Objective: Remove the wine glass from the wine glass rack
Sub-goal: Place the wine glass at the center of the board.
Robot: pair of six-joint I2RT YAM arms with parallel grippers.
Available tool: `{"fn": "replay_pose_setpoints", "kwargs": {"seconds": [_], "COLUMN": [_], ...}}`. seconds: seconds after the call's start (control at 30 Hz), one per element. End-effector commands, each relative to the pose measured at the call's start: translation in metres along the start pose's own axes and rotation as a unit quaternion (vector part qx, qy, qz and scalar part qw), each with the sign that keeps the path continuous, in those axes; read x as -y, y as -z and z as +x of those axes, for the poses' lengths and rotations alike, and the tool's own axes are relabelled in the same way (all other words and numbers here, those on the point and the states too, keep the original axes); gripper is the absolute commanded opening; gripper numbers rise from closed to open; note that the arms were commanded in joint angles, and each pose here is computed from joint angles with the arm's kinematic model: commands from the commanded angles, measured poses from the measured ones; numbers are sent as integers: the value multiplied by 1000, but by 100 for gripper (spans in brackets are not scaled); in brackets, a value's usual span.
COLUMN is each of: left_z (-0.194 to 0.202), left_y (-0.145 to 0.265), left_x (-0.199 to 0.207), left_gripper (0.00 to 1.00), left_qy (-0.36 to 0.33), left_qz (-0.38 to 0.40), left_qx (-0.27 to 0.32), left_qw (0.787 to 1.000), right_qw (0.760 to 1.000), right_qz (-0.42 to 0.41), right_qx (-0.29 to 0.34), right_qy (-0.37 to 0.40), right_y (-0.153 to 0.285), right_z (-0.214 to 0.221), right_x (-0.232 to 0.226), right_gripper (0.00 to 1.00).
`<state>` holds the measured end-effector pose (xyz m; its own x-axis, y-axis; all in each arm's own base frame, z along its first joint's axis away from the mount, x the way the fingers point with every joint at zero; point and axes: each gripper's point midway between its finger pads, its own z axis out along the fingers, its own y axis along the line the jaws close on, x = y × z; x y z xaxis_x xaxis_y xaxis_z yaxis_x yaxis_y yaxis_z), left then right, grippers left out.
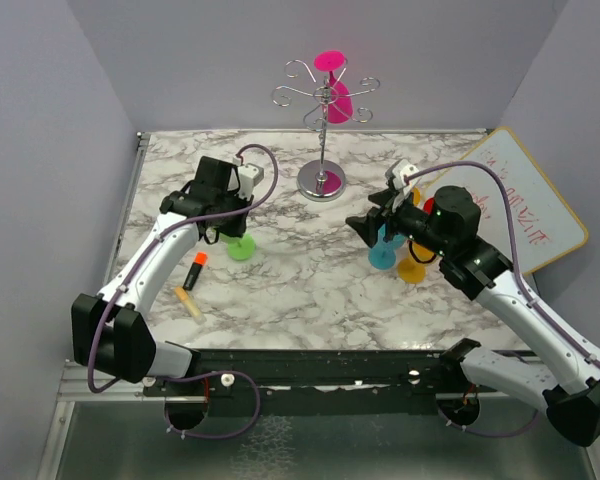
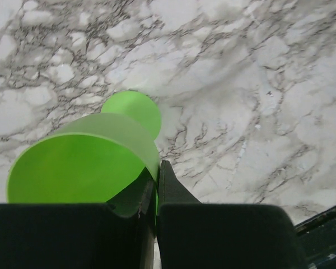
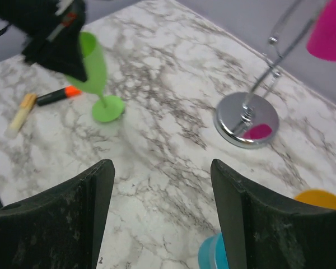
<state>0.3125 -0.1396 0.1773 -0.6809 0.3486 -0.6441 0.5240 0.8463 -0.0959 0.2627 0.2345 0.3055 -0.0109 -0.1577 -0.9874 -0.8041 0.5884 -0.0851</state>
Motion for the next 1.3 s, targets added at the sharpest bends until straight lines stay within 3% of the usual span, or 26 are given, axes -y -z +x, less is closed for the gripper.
{"fn": "replay_pose_setpoints", "kwargs": {"seconds": [0.0, 0.1, 0.33, 0.57, 0.67, 0.73, 0.8, 0.83, 1.0, 1.17, 1.27], "left_z": [21, 27, 35, 37, 40, 38, 33, 31, 26, 11, 0], "left_y": [-9, -11, 4, -12, -15, -14, -13, -13, -10, 2, 11], "left_x": [-34, -44, -78, -62, -68, -67, -61, -59, -62, -63, -64], "left_gripper": [0, 0, 0, 0, 2, 13, 40, 44, 50, 68, 73], "left_qy": [32, 38, 61, 61, 66, 67, 64, 64, 65, 63, 62], "left_qz": [-96, -116, -176, -112, -128, -125, -106, -100, -108, -115, -121], "left_qx": [-27, -38, -37, -47, -60, -57, -48, -45, -42, -19, -1], "left_qw": [994, 992, 982, 991, 988, 988, 991, 992, 991, 991, 991], "right_qw": [969, 953, 942, 933, 934, 934, 935, 939, 946, 944, 944], "right_qz": [226, 273, 288, 310, 307, 308, 305, 294, 266, 272, 270], "right_qx": [-5, -2, -2, -26, -25, -24, -25, -28, -42, -49, -52], "right_qy": [-98, -131, -174, -181, -183, -182, -181, -178, -179, -179, -180], "right_y": [14, 22, 21, 20, 21, 23, 24, 22, 14, 11, 10], "right_z": [-9, -11, -11, -3, -4, -4, -4, -5, -4, 1, 2], "right_x": [71, 83, 86, 92, 91, 90, 89, 86, 78, 81, 80], "right_gripper": [75, 76, 77, 77, 77, 77, 79, 79, 81, 81, 81]}}
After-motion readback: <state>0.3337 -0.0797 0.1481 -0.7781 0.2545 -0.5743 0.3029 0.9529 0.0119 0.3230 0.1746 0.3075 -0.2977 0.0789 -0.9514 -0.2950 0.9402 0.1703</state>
